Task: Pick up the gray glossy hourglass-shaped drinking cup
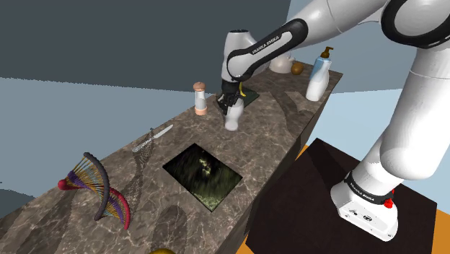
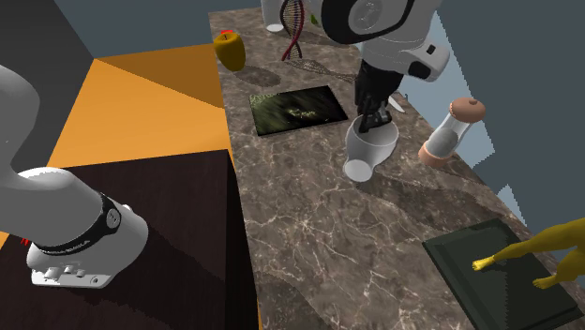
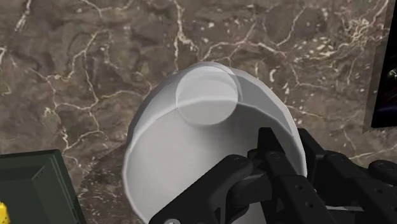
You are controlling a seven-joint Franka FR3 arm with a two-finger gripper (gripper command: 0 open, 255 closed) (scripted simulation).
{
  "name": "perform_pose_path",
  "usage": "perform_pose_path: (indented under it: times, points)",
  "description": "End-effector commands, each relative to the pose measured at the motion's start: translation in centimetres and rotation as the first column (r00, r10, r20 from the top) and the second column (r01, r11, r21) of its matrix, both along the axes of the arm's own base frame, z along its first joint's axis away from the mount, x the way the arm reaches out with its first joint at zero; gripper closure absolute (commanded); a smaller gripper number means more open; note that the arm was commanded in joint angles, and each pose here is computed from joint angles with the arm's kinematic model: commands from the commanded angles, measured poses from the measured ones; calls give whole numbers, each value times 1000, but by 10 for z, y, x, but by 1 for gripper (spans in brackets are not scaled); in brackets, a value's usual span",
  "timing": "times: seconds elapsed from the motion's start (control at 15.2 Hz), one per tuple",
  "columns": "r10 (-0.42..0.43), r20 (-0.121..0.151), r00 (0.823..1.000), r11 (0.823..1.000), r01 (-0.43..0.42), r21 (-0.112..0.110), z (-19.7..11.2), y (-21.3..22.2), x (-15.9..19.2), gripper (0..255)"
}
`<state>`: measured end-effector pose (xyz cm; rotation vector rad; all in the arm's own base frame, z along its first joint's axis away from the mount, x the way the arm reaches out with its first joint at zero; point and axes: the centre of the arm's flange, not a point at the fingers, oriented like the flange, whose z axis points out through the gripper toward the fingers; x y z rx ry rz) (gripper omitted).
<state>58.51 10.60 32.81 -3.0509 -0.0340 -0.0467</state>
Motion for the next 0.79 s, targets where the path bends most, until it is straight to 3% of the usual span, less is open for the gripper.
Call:
perform_pose_path:
  times: [0.0, 0.73]
  points:
    - [0, 0, 1000, 1000, 0, 0, 12, -1, -1, 255]
    - [0, 0, 1000, 1000, 0, 0, 60, -1, -1, 255]
